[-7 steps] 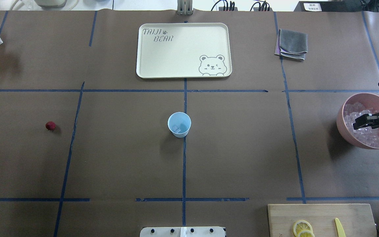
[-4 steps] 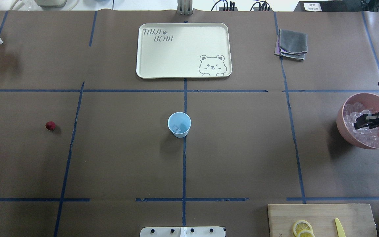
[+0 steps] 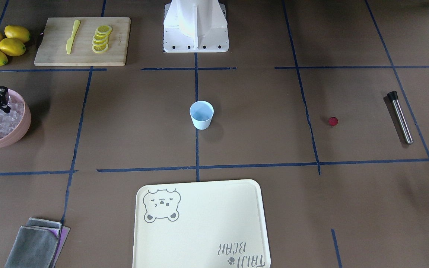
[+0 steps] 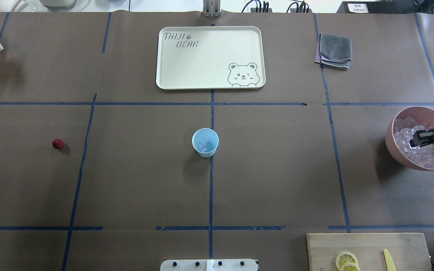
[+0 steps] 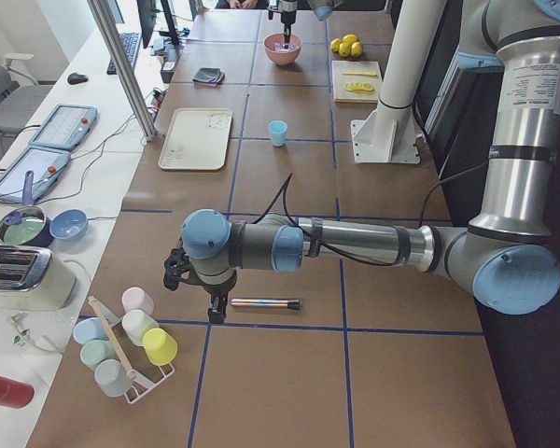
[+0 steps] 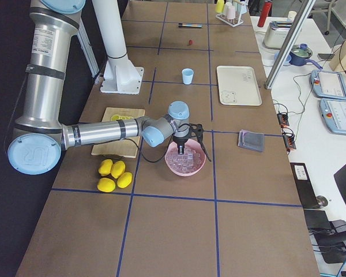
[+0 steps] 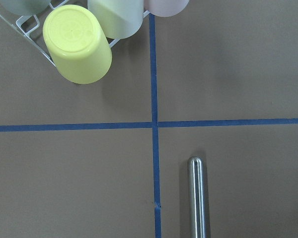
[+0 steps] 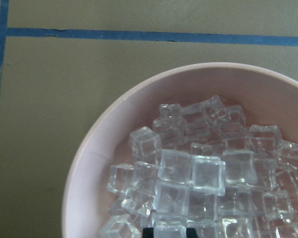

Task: Mash ice and strawberries in cup
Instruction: 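Lower the right gripper into the bowl and grasp another ice cube, then carry the ice cube with the right gripper over the cup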

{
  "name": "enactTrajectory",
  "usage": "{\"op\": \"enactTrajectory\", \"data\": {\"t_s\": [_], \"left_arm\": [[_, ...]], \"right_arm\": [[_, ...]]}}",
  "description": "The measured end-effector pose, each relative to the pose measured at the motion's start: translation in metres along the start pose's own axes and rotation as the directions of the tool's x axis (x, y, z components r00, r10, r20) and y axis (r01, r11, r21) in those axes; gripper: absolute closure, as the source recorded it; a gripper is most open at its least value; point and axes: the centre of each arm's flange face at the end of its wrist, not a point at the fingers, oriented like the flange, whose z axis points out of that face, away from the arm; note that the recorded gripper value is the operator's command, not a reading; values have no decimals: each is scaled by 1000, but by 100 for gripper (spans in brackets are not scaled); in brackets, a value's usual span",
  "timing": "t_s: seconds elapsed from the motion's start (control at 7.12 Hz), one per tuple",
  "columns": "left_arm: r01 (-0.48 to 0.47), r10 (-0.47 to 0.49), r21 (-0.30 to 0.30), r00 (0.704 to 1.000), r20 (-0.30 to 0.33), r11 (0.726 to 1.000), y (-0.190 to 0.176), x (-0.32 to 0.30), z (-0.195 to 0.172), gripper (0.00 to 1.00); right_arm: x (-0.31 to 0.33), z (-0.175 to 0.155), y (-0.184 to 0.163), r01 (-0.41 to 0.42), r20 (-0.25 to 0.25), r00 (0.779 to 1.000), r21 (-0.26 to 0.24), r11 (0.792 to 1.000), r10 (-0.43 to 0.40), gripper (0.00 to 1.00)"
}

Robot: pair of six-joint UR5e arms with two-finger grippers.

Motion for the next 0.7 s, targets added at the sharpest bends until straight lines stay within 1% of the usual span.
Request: {"op": "enactTrajectory", "data": {"t_s": [0.28,0.42,0.56,0.7], "left_arm": [[-1,1,0,1000,0,1000,0,0,0,0],[-1,1,-1,1000,0,1000,0,0,1,0],[0,0,-2,1000,0,1000,0,-1,1,0],[2,-2,-3,1000,0,1000,0,-2,2,0]], "right_arm": [[-14,-40,1,-9,64,998,14,1000,8,100],[-31,-52,-5,-4,81,997,12,1000,3,100],[-64,-62,-21,6,86,996,3,1000,-7,100],[-104,-71,-41,12,78,997,-14,1000,-11,100]]}}
